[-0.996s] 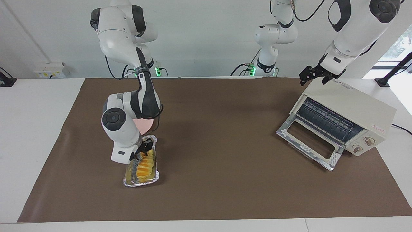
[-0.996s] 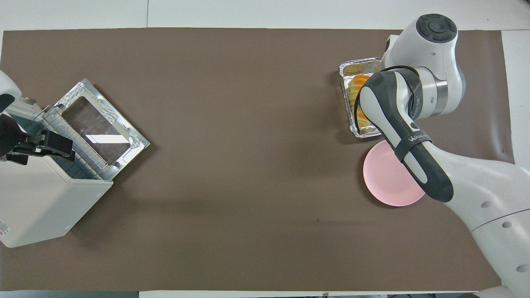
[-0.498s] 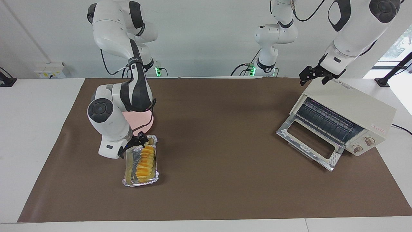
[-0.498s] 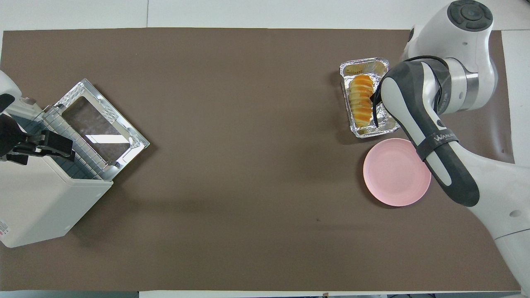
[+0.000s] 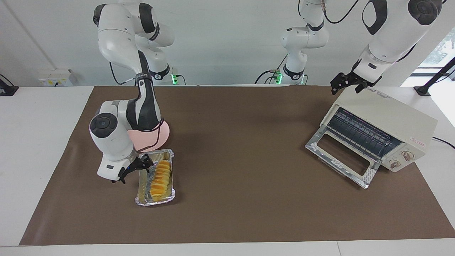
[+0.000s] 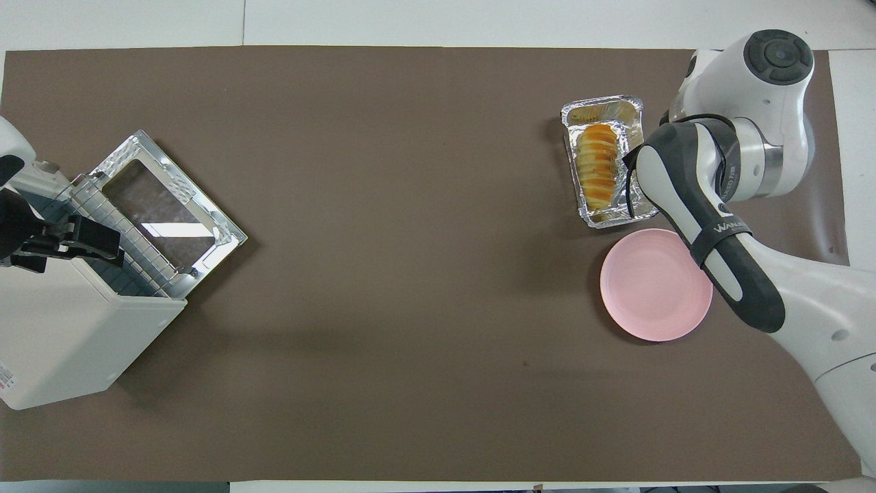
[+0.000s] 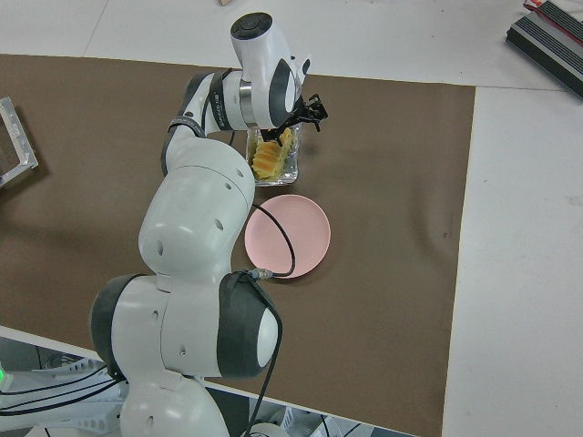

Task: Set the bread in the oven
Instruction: 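Grasp the rim of the foil tray with the right gripper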

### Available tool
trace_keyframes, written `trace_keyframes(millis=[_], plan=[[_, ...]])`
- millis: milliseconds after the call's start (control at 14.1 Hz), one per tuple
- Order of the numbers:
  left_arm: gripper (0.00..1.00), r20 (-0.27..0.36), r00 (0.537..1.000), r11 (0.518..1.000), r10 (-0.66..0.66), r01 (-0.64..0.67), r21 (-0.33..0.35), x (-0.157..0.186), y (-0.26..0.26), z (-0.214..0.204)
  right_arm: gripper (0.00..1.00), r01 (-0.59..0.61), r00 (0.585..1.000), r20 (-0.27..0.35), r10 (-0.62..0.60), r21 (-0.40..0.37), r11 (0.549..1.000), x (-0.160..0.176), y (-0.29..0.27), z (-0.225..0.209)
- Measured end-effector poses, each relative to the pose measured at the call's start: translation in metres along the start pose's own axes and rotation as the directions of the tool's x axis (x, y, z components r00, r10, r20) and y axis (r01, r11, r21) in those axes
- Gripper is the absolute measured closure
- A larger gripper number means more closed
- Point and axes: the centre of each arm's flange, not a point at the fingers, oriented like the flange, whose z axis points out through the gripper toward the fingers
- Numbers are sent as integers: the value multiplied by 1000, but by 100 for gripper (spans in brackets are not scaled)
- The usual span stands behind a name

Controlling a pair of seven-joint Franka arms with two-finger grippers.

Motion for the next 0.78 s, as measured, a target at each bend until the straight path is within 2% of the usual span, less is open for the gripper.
trace_keyframes(millis=[142, 285, 498, 711, 783], plan=[[0, 0, 1000, 1000, 0, 0, 0, 0, 0, 0, 4, -2, 1000, -14, 2, -5, 1000, -2, 0, 8], [0, 0, 1000, 1000, 0, 0, 0, 0, 0, 0, 28, -57, 998, -24, 57, 1, 998, -5, 1, 13], [0, 0, 1000, 1000, 0, 0, 0, 0, 0, 0, 62, -213, 977, -20, 214, 54, 976, -8, -4, 23], [0, 0, 1000, 1000, 0, 0, 0, 0, 0, 0, 93, -249, 968, -18, 251, 70, 966, -8, -5, 23], [0, 0, 1000, 1000, 0, 0, 0, 0, 0, 0, 98, -252, 967, -20, 254, 72, 965, -8, -5, 22]])
